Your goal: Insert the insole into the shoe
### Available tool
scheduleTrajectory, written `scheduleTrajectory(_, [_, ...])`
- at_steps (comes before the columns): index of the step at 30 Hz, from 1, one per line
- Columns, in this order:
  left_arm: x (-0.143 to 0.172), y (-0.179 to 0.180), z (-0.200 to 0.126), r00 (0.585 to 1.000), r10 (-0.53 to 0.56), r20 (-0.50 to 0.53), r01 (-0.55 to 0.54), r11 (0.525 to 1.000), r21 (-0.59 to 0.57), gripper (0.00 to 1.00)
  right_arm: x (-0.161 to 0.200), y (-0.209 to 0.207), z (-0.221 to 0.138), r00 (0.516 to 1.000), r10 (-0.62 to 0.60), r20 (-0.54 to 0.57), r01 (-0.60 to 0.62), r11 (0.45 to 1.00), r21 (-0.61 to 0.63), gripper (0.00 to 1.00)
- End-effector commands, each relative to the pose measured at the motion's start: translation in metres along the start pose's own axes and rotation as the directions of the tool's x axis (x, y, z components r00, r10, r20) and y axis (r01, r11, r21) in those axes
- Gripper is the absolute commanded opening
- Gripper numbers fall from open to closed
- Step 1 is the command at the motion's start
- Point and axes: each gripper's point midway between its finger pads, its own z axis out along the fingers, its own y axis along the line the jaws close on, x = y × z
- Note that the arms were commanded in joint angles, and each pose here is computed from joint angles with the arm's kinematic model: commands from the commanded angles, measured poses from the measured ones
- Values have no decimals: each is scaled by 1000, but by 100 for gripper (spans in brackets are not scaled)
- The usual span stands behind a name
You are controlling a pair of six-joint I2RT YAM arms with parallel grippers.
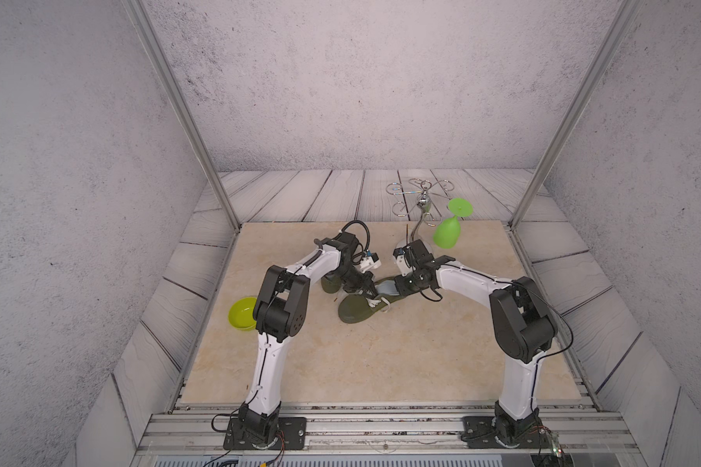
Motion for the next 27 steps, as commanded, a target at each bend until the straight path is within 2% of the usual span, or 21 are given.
scheduleTrajectory(1, [-13,-12,0,997,75,36,-77,996,46,0,11,22,27,997,-36,-70,33,998,-49,13])
scheduleTrajectory(5, [-10,-14,-1,997,74,38,-76,996,49,0,19,7,46,989,7,-145,-3,1000,29,15])
scheduleTrajectory(8, [-7,-16,-4,996,78,42,-80,996,44,0,23,-1,52,988,27,-151,-16,997,78,17])
scheduleTrajectory(11, [-5,-17,-7,996,80,46,-82,996,41,0,27,-6,54,986,29,-163,-12,995,102,22])
scheduleTrajectory(17, [-7,-14,-15,995,84,53,-84,996,10,0,17,-5,5,995,16,-99,-4,992,123,41])
scheduleTrajectory(21, [-6,-13,-21,994,97,39,-96,995,-28,0,16,-3,-29,997,15,-76,-5,992,129,42])
scheduleTrajectory(27, [0,-9,-26,995,97,18,-95,993,-64,0,17,8,-55,997,26,-70,-20,995,95,42])
